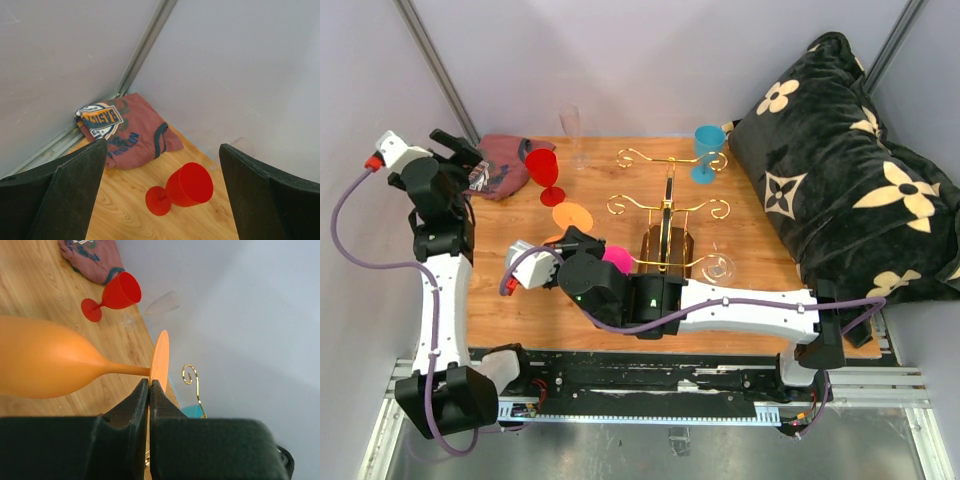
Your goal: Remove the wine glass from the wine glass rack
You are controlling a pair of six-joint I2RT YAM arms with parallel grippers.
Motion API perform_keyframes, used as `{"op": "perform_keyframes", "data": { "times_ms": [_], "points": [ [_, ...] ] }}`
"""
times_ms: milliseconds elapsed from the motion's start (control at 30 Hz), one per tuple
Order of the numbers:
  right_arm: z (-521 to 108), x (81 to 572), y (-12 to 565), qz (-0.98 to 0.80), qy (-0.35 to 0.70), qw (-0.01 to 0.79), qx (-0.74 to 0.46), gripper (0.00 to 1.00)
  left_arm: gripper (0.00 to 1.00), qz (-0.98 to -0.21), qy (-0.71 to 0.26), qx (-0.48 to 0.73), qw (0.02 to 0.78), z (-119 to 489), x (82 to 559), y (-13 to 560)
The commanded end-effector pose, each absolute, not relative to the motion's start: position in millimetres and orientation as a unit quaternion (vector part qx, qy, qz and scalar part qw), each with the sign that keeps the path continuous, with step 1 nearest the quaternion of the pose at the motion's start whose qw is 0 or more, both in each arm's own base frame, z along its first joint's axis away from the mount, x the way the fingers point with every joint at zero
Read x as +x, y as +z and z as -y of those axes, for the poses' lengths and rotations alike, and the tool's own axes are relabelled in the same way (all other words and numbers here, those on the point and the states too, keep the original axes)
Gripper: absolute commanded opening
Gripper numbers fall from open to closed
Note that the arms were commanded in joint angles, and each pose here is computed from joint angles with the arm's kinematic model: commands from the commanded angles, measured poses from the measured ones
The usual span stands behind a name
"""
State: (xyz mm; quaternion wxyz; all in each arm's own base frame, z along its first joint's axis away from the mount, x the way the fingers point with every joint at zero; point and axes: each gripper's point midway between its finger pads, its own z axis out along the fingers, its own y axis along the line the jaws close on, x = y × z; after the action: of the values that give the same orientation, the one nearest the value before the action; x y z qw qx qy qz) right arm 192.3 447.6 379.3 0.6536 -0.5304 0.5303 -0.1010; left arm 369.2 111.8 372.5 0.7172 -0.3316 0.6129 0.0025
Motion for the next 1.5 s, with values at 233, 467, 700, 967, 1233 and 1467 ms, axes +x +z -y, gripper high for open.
{"op": "perform_keyframes", "data": {
  "times_ms": [233,467,700,967,1233,1467],
  "points": [
    [-419.6,126.8,368.8,-0.593,-0.016,0.625,-0.507,0.01,1.00,-0.635,-0.054,-0.386,0.667,-116.3,360.4,352.6],
    [-369.1,99.0,361.0,-0.654,0.107,0.585,-0.468,0.01,1.00,-0.654,-0.095,-0.349,0.664,-97.8,369.3,356.5],
    [-301.4,101.3,350.6,-0.708,0.131,0.560,-0.411,0.01,0.99,-0.653,-0.099,-0.339,0.669,-94.9,367.5,361.4],
    [-259.7,135.3,323.0,-0.699,-0.038,0.587,-0.407,0.01,0.98,-0.656,-0.120,-0.335,0.666,-86.8,367.6,356.8],
    [-240.4,164.8,307.5,-0.688,-0.114,0.598,-0.396,0.01,0.98,-0.653,-0.127,-0.331,0.669,-83.7,365.1,358.7],
    [-238.8,182.7,295.4,-0.684,-0.120,0.601,-0.396,0.01,0.98,-0.654,-0.138,-0.328,0.668,-79.7,365.1,357.4]
  ]
}}
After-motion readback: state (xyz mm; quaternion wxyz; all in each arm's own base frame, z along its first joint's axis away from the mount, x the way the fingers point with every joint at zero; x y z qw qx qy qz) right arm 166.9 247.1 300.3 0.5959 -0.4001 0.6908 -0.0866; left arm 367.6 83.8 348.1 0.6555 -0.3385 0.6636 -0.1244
